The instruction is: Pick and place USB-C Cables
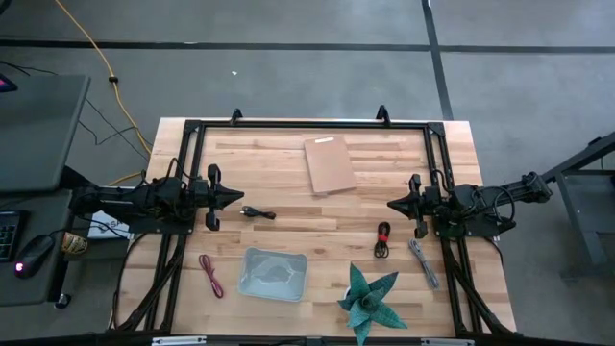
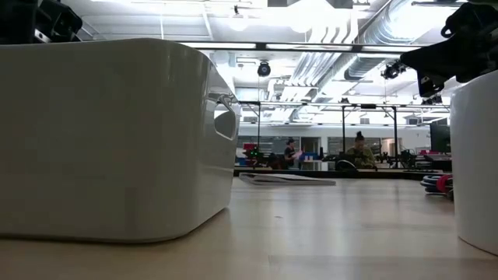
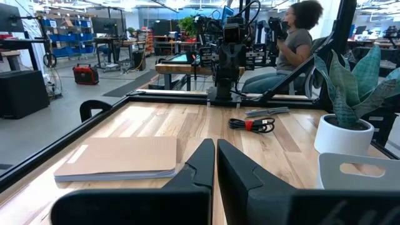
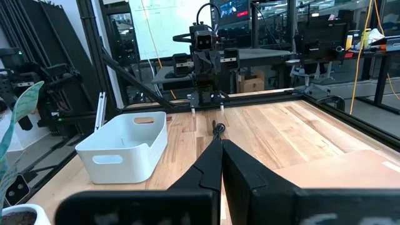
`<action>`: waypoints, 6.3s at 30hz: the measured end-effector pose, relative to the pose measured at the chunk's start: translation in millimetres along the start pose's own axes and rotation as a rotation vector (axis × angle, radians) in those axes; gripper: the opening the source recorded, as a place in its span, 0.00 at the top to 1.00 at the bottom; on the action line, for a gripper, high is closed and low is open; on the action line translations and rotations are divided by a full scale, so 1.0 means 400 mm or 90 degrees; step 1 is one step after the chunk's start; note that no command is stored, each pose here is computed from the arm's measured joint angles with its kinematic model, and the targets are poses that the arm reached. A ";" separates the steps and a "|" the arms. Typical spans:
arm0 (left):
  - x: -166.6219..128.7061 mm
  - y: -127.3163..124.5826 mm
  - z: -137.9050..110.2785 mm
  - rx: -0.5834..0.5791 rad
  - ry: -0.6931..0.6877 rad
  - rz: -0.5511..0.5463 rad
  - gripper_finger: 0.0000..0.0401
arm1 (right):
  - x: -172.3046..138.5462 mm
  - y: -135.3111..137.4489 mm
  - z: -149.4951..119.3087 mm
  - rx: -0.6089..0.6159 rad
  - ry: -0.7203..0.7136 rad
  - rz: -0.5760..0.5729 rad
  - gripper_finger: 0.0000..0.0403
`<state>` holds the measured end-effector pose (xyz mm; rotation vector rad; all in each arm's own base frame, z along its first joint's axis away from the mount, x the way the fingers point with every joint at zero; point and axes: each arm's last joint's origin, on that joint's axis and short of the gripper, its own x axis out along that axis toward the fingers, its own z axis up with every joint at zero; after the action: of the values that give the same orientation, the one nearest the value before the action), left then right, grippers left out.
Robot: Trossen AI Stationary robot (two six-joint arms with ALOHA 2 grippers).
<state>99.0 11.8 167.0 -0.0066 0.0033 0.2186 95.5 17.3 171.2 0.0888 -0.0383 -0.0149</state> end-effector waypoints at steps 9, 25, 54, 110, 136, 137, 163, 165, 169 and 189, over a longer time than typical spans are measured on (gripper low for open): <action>0.000 0.000 0.000 0.000 0.000 0.000 1.00 | 0.000 0.000 0.000 0.000 0.000 0.000 1.00; 0.000 0.000 0.000 0.000 0.000 0.000 1.00 | 0.000 0.000 0.000 0.000 0.000 0.000 1.00; 0.019 -0.023 0.243 -0.003 0.004 -0.103 0.52 | 0.000 0.000 0.000 0.000 0.000 0.000 1.00; 0.054 -0.519 -0.087 0.401 0.963 -0.314 0.72 | 0.000 0.000 0.000 0.000 0.000 0.000 1.00; 0.054 -0.370 0.331 0.262 0.420 -0.103 1.00 | 0.000 0.000 0.000 0.000 0.000 0.000 1.00; 0.056 -0.364 0.337 0.248 0.371 -0.111 1.00 | 0.000 0.000 0.000 0.000 0.001 0.000 1.00; 0.117 -0.314 0.162 -0.120 -0.064 -0.156 1.00 | 0.000 0.000 0.000 0.000 0.000 0.000 1.00; 0.121 -0.317 0.158 -0.116 -0.045 -0.150 1.00 | 0.000 0.000 0.000 0.000 0.000 0.000 1.00; 0.148 -0.347 0.173 -0.076 0.053 -0.144 1.00 | 0.000 0.000 0.000 0.000 0.000 0.000 1.00; 0.359 -0.510 0.124 0.106 0.672 -0.222 1.00 | 0.000 0.000 0.000 0.000 0.000 0.000 1.00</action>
<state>283.6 -156.0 217.2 0.0437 1.0645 -0.1556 95.6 17.3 171.1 0.0885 -0.0377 -0.0149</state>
